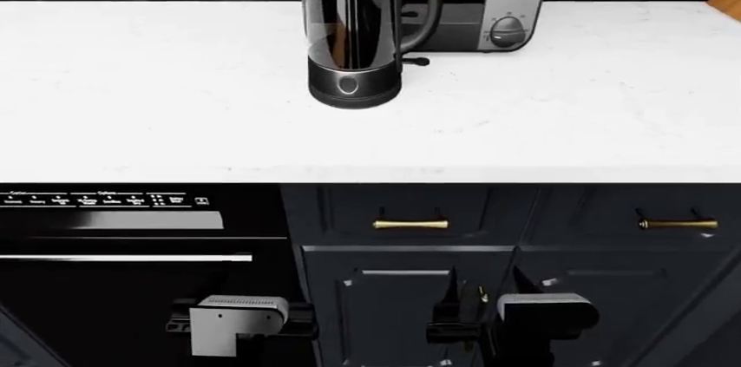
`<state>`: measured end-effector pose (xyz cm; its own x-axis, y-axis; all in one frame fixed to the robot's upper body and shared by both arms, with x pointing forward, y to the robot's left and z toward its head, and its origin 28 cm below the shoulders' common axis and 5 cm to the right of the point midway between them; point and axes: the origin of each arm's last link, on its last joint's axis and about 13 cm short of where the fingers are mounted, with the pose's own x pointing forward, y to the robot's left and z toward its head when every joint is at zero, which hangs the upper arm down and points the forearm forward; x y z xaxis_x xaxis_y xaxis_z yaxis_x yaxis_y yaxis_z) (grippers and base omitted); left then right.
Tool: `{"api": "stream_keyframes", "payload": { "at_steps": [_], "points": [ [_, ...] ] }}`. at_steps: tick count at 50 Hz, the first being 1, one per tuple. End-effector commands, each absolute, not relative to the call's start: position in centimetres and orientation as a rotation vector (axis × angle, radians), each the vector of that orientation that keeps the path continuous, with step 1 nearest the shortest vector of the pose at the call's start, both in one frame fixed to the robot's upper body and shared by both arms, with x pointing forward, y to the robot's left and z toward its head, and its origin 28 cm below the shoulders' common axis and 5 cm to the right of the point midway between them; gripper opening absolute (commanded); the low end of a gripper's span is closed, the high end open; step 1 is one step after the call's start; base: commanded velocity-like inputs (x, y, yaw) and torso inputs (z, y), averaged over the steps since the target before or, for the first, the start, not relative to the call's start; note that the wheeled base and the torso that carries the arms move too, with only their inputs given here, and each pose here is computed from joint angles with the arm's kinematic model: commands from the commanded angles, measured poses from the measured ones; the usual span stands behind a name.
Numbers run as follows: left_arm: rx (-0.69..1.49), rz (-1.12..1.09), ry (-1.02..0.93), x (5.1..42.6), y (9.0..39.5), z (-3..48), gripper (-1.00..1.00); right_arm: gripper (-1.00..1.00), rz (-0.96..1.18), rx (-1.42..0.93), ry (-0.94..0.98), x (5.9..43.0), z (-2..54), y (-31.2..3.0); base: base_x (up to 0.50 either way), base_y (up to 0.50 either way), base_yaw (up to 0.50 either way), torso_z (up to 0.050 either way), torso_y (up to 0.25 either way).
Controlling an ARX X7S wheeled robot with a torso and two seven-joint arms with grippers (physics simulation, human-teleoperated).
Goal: Press down the lever to turn on the electric kettle.
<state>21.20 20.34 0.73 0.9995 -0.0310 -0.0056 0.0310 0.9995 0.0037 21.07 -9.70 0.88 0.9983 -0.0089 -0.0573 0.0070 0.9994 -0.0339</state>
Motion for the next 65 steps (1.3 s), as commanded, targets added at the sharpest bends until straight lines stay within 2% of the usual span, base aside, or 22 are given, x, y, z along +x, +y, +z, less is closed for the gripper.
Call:
{"api": "stream_keyframes", "payload": {
  "at_steps": [1, 58, 65],
  "points": [
    [0.003, -0.032, 0.008, 21.2, 20.3, 0.7, 1.0, 1.0, -0.009, -0.03, 0.062, 21.1, 0.9, -9.7, 0.05, 0.0, 0.0, 0.0, 0.0],
    [-0.001, -0.027, 0.003, 21.2, 20.3, 0.8, 1.0, 1.0, 0.003, -0.013, 0.043, 20.9, 1.1, -9.6, 0.11, 0.0, 0.0, 0.0, 0.0],
    [-0.058, -0.004, -0.046, 20.9, 19.8, 2.4, 1.0, 1.0, -0.001, 0.02, 0.043, 20.1, 2.3, -9.3, 0.0, 0.0, 0.0, 0.0, 0.0]
  ]
}}
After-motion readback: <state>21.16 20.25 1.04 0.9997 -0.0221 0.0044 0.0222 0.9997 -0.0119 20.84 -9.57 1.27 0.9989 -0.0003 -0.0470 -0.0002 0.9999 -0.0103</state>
